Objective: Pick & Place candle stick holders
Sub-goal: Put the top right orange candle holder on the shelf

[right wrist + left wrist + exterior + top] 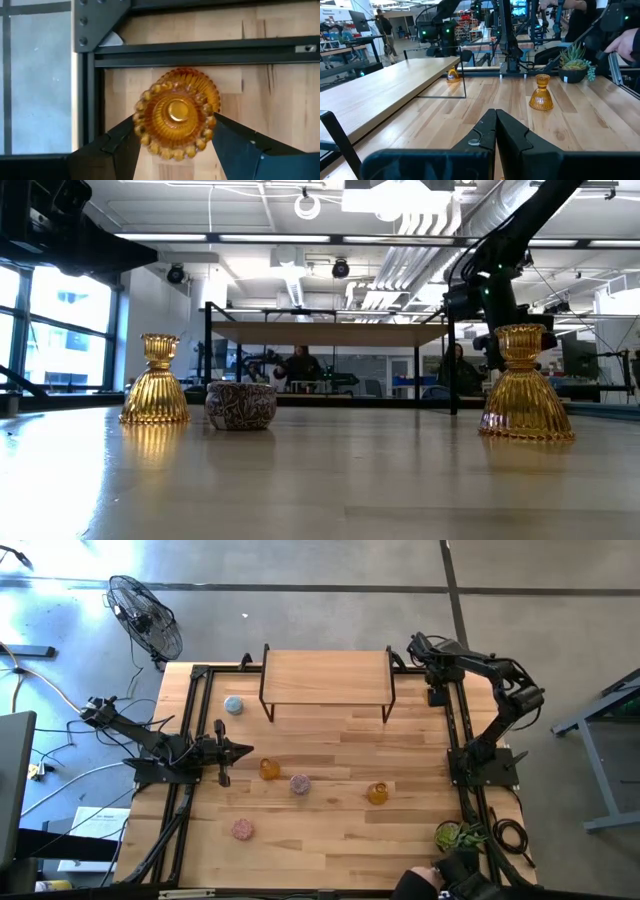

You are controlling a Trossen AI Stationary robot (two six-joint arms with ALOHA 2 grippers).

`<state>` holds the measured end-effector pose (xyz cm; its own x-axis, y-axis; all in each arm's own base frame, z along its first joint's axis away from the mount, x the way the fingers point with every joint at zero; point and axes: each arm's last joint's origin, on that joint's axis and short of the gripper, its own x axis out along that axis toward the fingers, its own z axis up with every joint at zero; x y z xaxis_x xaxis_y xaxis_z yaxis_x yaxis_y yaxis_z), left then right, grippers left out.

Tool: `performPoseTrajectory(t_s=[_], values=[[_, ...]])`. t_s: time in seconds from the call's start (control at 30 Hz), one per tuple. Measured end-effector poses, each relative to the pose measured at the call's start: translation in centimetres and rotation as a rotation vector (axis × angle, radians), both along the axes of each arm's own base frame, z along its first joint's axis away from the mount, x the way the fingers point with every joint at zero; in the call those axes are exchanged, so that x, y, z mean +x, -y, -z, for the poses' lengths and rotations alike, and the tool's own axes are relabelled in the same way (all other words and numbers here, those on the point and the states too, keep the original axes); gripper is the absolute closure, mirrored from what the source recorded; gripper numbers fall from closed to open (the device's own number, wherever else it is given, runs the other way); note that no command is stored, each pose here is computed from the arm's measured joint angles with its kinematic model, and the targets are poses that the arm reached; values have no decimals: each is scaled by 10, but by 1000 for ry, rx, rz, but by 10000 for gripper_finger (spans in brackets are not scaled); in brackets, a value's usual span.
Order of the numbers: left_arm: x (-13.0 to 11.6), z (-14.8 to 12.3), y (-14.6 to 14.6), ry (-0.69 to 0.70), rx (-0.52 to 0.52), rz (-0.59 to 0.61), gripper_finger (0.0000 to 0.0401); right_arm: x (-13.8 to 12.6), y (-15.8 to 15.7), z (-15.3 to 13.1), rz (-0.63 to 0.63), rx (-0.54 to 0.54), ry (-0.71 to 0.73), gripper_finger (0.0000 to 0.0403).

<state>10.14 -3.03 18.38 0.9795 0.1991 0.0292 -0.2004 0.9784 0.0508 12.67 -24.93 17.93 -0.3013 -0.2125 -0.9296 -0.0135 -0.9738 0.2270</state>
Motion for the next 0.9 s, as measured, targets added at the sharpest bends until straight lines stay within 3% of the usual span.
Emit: performPoseTrajectory(t_s=[0.43,0.67,0.9], values=[[0,0,0,0,0,0,397,2,7,-6,-30,-57,-25,183],[0,0,0,0,0,0,397,-3,-2,-6,13,14,-68,183],[0,0,0,0,0,0,397,-3,-1,-6,33,13,-48,187]])
